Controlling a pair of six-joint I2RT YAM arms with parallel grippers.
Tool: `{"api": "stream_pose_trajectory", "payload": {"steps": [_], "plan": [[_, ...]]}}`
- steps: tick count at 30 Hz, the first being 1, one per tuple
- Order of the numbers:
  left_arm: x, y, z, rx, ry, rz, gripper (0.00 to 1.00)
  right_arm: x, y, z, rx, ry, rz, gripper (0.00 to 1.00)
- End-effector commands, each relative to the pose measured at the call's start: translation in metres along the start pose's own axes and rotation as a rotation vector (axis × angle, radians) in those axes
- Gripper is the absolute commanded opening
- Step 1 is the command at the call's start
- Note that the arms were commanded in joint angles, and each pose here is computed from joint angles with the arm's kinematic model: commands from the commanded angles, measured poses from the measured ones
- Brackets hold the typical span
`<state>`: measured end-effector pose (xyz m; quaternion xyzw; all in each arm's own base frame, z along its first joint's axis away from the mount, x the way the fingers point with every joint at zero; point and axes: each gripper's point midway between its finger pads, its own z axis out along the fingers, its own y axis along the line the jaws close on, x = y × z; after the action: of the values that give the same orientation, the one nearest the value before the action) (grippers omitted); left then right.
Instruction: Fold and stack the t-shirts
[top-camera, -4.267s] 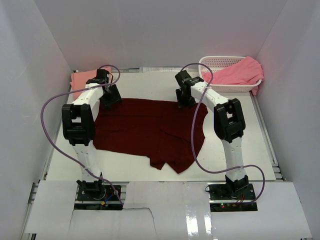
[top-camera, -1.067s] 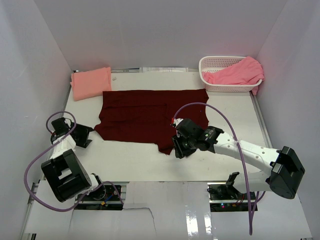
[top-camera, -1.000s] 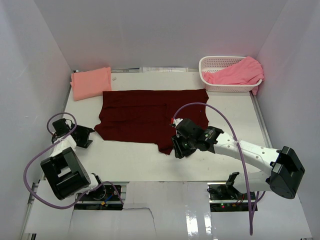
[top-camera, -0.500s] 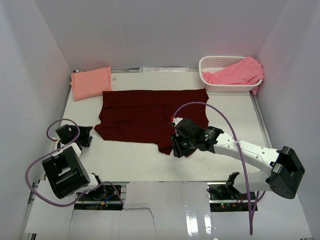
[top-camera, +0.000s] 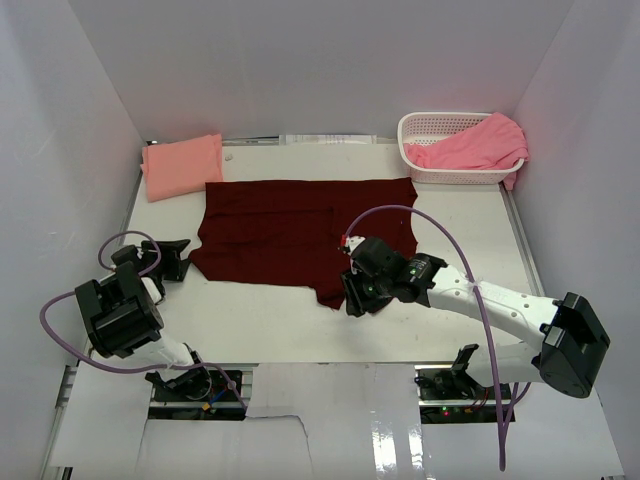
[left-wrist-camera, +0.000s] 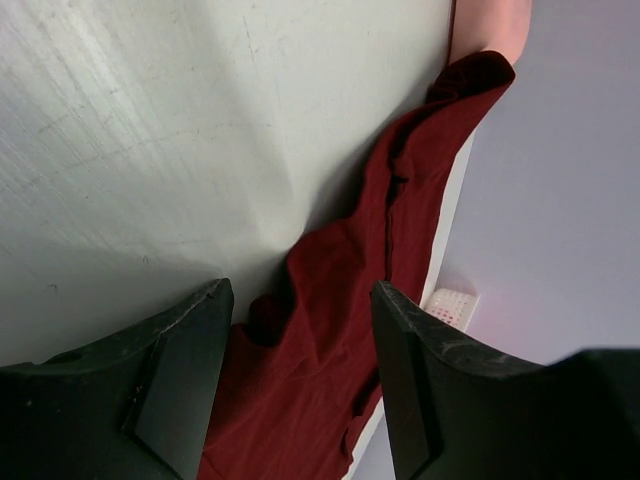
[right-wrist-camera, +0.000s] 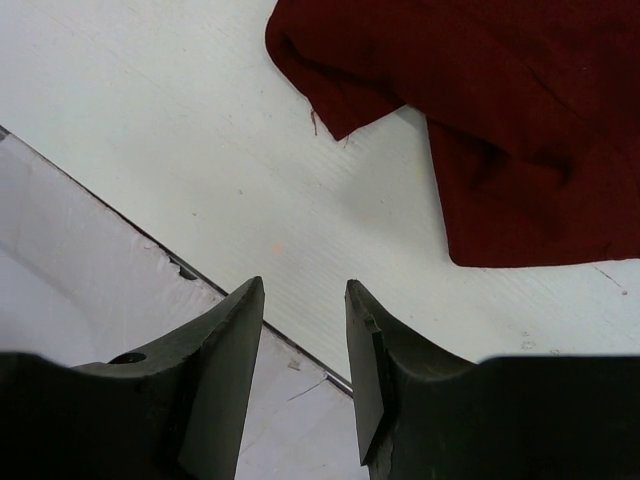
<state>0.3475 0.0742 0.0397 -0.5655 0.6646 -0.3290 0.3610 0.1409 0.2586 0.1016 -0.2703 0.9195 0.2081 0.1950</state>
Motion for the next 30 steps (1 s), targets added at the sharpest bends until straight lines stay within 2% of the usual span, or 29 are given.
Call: {"api": "stream_pose_trajectory", "payload": {"steps": [1,7,12,19,23,25,30], "plan": [[0.002,0.015,-0.002,-0.047,-0.017,0.015,0.69,-0.007,0.012,-0.004,-0.057,-0.041,0.003,0.45],[-0.010,-0.008,-0.003,0.042,-0.069,0.098,0.69,-0.007,0.015,-0.004,-0.074,-0.040,0.002,0.45],[-0.004,-0.014,0.012,0.081,0.027,0.160,0.67,-0.006,0.016,-0.004,-0.082,-0.036,-0.001,0.45],[-0.012,-0.050,0.038,0.205,0.147,0.260,0.64,-0.002,0.016,-0.005,-0.090,-0.038,0.000,0.45],[0.002,-0.053,0.049,0.250,0.280,0.257,0.63,-0.001,0.016,-0.004,-0.090,-0.035,0.001,0.45],[0.017,-0.034,0.055,0.199,0.379,0.211,0.62,-0.001,0.015,-0.004,-0.088,-0.037,0.002,0.45],[0.026,-0.014,0.065,0.066,0.456,0.251,0.63,-0.002,0.017,-0.004,-0.092,-0.035,0.000,0.45]]}}
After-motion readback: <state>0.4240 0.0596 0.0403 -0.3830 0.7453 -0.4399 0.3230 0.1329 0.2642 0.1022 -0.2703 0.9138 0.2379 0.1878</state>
